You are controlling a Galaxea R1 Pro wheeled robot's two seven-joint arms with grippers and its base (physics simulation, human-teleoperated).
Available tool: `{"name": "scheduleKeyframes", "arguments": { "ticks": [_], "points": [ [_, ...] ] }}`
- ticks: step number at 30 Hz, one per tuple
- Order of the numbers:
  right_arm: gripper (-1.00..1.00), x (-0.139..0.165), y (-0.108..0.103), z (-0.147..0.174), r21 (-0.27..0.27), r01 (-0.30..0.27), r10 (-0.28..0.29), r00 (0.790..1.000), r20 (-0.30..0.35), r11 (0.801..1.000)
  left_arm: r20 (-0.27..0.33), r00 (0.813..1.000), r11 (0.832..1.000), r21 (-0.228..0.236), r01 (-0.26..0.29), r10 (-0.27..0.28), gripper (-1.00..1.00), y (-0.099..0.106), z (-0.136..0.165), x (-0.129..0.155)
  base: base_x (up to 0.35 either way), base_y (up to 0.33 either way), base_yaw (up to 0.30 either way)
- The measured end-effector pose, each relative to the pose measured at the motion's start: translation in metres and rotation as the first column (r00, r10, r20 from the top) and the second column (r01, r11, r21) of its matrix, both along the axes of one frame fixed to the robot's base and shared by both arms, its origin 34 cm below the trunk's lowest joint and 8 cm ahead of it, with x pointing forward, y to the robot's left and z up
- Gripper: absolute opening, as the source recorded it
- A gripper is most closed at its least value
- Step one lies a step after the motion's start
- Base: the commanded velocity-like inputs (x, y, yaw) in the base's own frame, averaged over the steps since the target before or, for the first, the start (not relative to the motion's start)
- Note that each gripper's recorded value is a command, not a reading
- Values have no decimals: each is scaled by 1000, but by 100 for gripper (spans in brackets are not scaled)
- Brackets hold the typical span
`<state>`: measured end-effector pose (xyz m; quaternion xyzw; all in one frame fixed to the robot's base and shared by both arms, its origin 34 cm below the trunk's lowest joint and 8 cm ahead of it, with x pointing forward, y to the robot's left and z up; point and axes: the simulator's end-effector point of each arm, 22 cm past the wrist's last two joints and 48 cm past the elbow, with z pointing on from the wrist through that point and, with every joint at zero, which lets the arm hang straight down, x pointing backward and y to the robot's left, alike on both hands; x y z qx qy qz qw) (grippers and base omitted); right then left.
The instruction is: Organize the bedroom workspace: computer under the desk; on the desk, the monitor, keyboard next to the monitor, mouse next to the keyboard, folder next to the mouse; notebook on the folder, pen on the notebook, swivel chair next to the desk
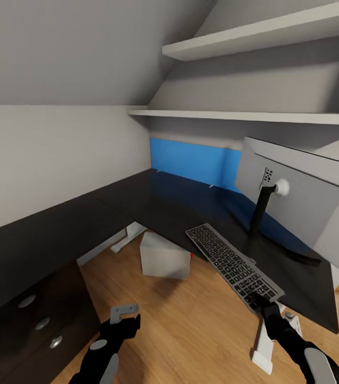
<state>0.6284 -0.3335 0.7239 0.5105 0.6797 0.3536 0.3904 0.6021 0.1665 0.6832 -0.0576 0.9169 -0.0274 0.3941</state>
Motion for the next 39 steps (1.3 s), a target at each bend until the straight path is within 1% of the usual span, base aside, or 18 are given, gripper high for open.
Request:
{"name": "scheduleKeyframes", "arguments": {
  "ticks": [1,3,4,5,7,11,13,15,20,22,24,26,28,31,32,34,37,39],
  "points": [
    [-100,4,3,9,-2,-10,10,1000,24,1000,0,1000,1000,0,0,0,100,0,2,0,0,0,0],
    [-100,15,25,34,2,-60,59,993,105,998,-5,1000,1000,1,0,0,100,0,3,-1,0,0,0],
    [-100,17,30,40,3,-72,71,990,121,997,-7,1000,1000,2,1,-1,100,0,4,-2,0,0,0],
    [-100,22,44,55,11,-103,99,979,178,995,-16,1000,1000,5,14,-14,100,-5,2,-4,0,0,0],
    [-100,24,51,65,15,-117,112,972,205,993,-20,999,1000,9,30,-30,100,-11,3,-6,0,0,0],
    [-100,26,56,77,15,-131,125,966,228,991,-53,997,998,19,55,-54,100,-17,-3,-16,0,0,0],
    [-100,27,61,81,14,-142,135,964,231,990,-103,993,998,30,62,-59,100,-16,-20,-29,0,0,0],
    [-100,27,68,84,12,-157,150,962,227,988,-130,990,997,34,67,-62,100,-16,-27,-37,0,0,0],
    [-100,27,73,86,14,-165,157,960,230,986,-158,985,997,40,72,-65,100,-14,-37,-45,0,0,11],
    [-100,28,81,87,27,-171,160,959,234,985,-201,977,996,53,77,-65,100,-9,-53,-58,0,0,95],
    [-100,28,100,90,46,-192,175,954,245,980,-269,962,993,81,81,-57,100,4,-82,-83,0,0,143],
    [-100,30,111,96,48,-209,190,947,258,977,-291,956,992,100,77,-44,100,16,-99,-98,0,0,160],
    [-100,32,123,108,42,-232,211,936,282,972,-287,958,991,121,58,-21,100,30,-118,-115,0,0,169],
    [-100,35,144,136,25,-273,249,908,337,962,-285,959,987,158,35,12,100,52,-147,-149,0,0,173],
    [-100,35,149,139,19,-280,257,904,342,960,-286,958,985,167,39,10,100,55,-151,-155,0,0,174],
    [-100,33,169,147,13,-317,292,887,357,948,-280,960,979,192,60,-3,100,61,-158,-167,0,0,174],
    [-100,30,190,152,2,-355,329,869,368,935,-271,962,975,209,78,-19,100,64,-160,-172,0,0,175],
    [-100,29,197,155,-9,-361,337,864,375,933,-268,963,973,214,84,-25,100,64,-160,-173,0,0,175]
  ]
}}
